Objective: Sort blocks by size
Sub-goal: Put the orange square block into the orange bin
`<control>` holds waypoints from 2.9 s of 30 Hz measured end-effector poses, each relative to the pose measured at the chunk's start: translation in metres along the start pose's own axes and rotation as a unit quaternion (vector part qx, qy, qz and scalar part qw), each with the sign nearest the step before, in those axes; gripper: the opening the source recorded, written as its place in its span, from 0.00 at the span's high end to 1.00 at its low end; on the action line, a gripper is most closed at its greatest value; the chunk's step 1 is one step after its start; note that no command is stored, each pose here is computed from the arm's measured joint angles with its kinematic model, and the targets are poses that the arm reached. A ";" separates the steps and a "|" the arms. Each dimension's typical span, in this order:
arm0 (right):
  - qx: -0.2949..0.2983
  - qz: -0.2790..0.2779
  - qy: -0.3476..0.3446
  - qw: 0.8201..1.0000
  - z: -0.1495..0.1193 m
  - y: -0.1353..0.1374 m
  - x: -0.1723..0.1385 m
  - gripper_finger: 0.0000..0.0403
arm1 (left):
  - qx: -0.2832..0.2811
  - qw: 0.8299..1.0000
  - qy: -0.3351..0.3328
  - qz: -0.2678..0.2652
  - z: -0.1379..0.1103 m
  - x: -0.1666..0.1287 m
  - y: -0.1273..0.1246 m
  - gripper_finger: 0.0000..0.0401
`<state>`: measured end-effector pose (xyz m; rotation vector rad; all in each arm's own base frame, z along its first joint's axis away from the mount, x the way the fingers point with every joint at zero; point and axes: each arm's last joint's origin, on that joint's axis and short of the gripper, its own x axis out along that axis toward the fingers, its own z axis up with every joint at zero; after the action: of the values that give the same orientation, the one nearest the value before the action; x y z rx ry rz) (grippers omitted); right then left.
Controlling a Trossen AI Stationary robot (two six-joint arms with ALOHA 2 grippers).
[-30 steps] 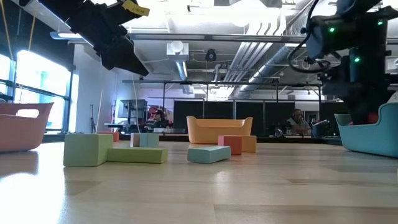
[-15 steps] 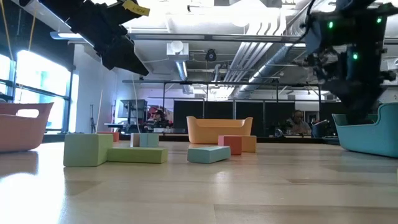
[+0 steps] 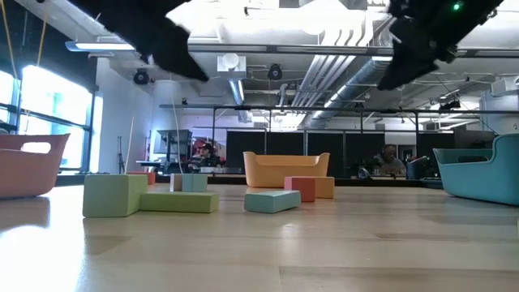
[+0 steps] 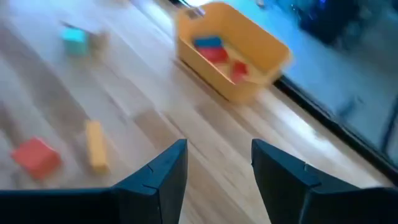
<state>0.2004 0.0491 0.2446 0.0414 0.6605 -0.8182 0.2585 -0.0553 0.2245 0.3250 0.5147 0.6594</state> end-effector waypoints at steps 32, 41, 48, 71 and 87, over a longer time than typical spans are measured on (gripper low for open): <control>0.039 0.359 -0.170 0.917 -0.049 0.042 0.011 0.57 | -0.085 0.969 -0.135 -0.187 0.015 0.008 -0.062 0.82; 0.059 0.309 -0.191 0.930 -0.050 0.041 0.008 0.57 | -0.163 0.958 -0.080 -0.220 -0.004 0.028 -0.080 0.82; 0.070 0.310 -0.188 0.929 -0.050 0.041 0.008 0.57 | -0.141 0.950 -0.047 -0.273 -0.011 0.034 -0.083 0.78; 0.068 0.300 -0.168 0.936 -0.053 0.040 0.012 0.57 | -0.188 0.945 -0.043 -0.264 -0.028 0.084 -0.083 0.49; 0.072 0.295 -0.154 0.940 -0.052 0.038 0.020 0.57 | -0.097 0.953 0.004 -0.288 -0.030 0.129 -0.108 0.39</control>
<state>0.2086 0.0768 0.1837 0.2292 0.2607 -0.2771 0.3824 -0.0479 0.1075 -0.0217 0.5149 0.1403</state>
